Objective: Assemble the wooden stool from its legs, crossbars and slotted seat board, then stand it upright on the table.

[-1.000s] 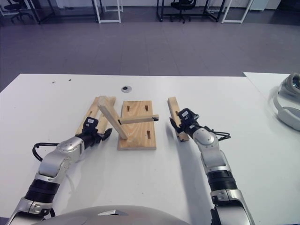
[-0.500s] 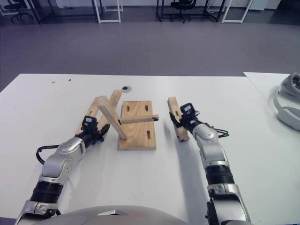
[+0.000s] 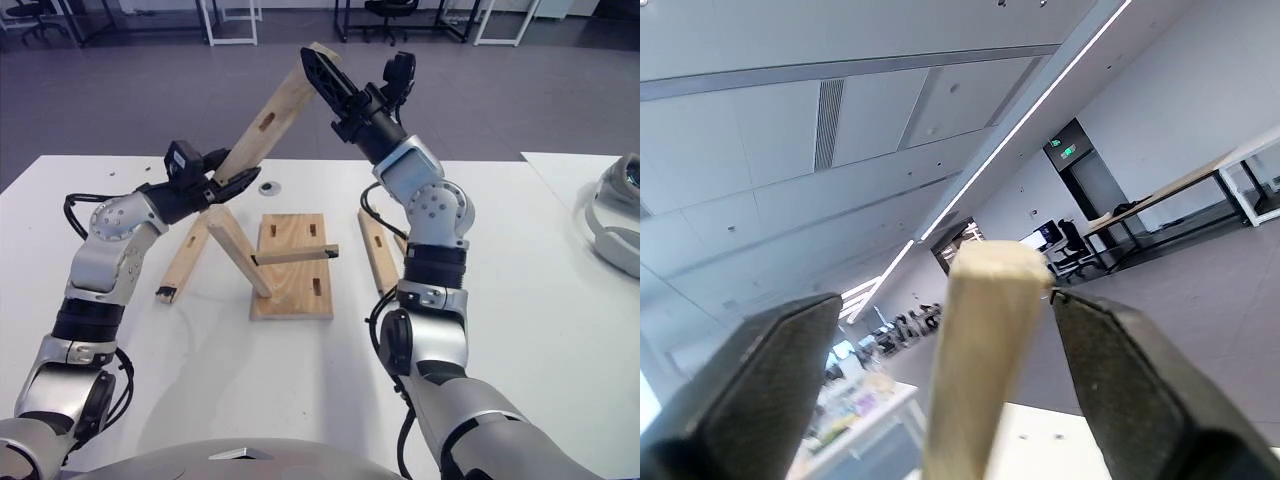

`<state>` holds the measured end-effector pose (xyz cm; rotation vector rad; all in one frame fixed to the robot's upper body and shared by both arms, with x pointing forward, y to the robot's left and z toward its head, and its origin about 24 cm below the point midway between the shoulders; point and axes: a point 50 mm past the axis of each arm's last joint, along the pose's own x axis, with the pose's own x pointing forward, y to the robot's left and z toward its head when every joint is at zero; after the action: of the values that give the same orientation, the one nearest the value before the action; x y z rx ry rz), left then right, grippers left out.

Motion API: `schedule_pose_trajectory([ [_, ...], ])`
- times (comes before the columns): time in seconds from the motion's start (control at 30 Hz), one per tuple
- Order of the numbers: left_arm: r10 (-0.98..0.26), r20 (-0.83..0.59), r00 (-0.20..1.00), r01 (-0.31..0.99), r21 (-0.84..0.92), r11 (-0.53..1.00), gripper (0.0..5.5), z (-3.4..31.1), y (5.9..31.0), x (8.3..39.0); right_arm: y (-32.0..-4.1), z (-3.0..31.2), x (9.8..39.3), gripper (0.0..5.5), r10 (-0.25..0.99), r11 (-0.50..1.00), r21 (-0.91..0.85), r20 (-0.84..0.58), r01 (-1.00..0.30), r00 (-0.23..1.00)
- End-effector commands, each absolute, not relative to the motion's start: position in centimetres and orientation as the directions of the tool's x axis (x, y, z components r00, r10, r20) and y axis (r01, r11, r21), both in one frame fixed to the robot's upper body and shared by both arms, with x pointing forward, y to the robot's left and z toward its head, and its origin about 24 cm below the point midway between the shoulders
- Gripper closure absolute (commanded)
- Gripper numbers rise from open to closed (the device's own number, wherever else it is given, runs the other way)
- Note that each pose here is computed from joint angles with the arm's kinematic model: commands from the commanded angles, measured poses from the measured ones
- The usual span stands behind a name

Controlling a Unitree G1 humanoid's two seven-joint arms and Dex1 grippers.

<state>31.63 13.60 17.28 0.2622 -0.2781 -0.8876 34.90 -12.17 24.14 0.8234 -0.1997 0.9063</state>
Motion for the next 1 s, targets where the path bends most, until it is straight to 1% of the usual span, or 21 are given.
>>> schedule_pose_trajectory([
  [0.03, -0.809, 0.152, 0.568, 0.718, 0.39, 0.577, 3.42, 18.1, 12.9, 31.6, -11.5, 25.2, 34.8, 1.96, 0.628, 0.301, 0.568, 0.486, -0.766, 0.607],
  [0.1, -0.812, 0.159, 0.562, 0.716, 0.399, 0.573, 3.42, 18.3, 12.8, 31.6, -11.4, 24.9, 34.7, 2.24, 0.634, 0.298, 0.578, 0.475, -0.76, 0.61],
  [0.2, -0.815, 0.165, 0.555, 0.714, 0.409, 0.568, 3.42, 18.5, 12.6, 31.6, -11.3, 24.4, 34.5, 2.95, 0.624, 0.303, 0.6, 0.462, -0.74, 0.63],
  [0.23, -0.821, 0.161, 0.548, 0.714, 0.42, 0.56, 3.42, 18.6, 12.5, 31.5, -11.4, 24.2, 34.4, 3.06, 0.614, 0.31, 0.611, 0.457, -0.729, 0.644],
  [0.27, -0.825, 0.158, 0.543, 0.714, 0.43, 0.552, 3.42, 18.6, 12.4, 31.5, -11.5, 24.0, 34.4, 3.32, 0.607, 0.314, 0.618, 0.453, -0.721, 0.653],
  [0.37, -0.829, 0.147, 0.54, 0.708, 0.453, 0.541, 3.42, 18.6, 12.6, 31.4, -11.6, 23.8, 34.5, 3.83, 0.593, 0.321, 0.633, 0.445, -0.705, 0.67],
  [0.43, -0.828, 0.144, 0.542, 0.701, 0.465, 0.541, 3.42, 18.7, 12.8, 31.3, -11.7, 23.7, 34.4, 4.36, 0.59, 0.324, 0.639, 0.44, -0.698, 0.676],
  [0.53, -0.832, 0.135, 0.538, 0.699, 0.48, 0.53, 3.42, 18.9, 13.0, 31.3, -12.2, 23.2, 34.3, 4.49, 0.578, 0.334, 0.651, 0.43, -0.682, 0.694],
  [0.57, -0.839, 0.129, 0.528, 0.713, 0.47, 0.52, 3.06, 18.8, 12.9, 31.2, -12.6, 23.0, 34.2, 4.49, 0.563, 0.348, 0.659, 0.423, -0.667, 0.71],
  [0.63, -0.843, 0.13, 0.522, 0.723, 0.456, 0.518, 2.76, 18.8, 12.8, 31.0, -13.3, 22.7, 34.2, 4.49, 0.526, 0.367, 0.675, 0.416, -0.64, 0.742],
  [0.7, -0.81, 0.149, 0.567, 0.705, 0.421, 0.571, 2.42, 18.6, 13.2, 30.9, -16.1, 21.4, 33.4, 4.49, 0.411, 0.493, 0.673, 0.38, -0.552, 0.829],
  [0.73, -0.774, 0.168, 0.61, 0.685, 0.378, 0.623, 2.26, 18.4, 14.0, 30.7, -18.0, 20.4, 32.5, 4.49, 0.336, 0.544, 0.682, 0.357, -0.489, 0.872],
  [0.77, -0.716, 0.194, 0.671, 0.646, 0.322, 0.693, 2.07, 18.1, 15.2, 30.4, -19.6, 19.2, 31.2, 4.49, 0.26, 0.57, 0.708, 0.325, -0.416, 0.909],
  [0.8, -0.638, 0.222, 0.738, 0.588, 0.252, 0.768, 1.89, 17.7, 16.5, 29.9, -20.7, 17.9, 29.6, 4.49, 0.21, 0.59, 0.729, 0.277, -0.348, 0.938],
  [0.83, -0.557, 0.248, 0.793, 0.53, 0.173, 0.83, 1.85, 17.4, 17.5, 29.1, -21.4, 16.4, 27.9, 4.49, 0.181, 0.611, 0.74, 0.215, -0.281, 0.96],
  [0.87, -0.505, 0.259, 0.824, 0.49, 0.122, 0.863, 1.59, 17.3, 18.0, 28.5, -21.6, 15.5, 26.7, 4.49, 0.171, 0.631, 0.739, 0.166, -0.237, 0.971],
  [0.9, -0.475, 0.269, 0.838, 0.474, 0.073, 0.878, 1.48, 17.2, 17.8, 27.7, -21.6, 14.3, 25.4, 4.49, 0.169, 0.656, 0.73, 0.105, -0.191, 0.98],
  [0.93, -0.462, 0.285, 0.84, 0.473, 0.033, 0.88, 1.29, 17.4, 17.1, 27.0, -21.7, 13.3, 24.3, 4.49, 0.157, 0.657, 0.74, 0.055, -0.146, 0.986],
  [1.0, -0.468, 0.317, 0.825, 0.493, 0.0, 0.87, 1.14, 18.2, 15.5, 26.0, -21.6, 12.2, 22.9, 4.49, 0.143, 0.647, 0.756, 0.001, -0.094, 0.99],
])
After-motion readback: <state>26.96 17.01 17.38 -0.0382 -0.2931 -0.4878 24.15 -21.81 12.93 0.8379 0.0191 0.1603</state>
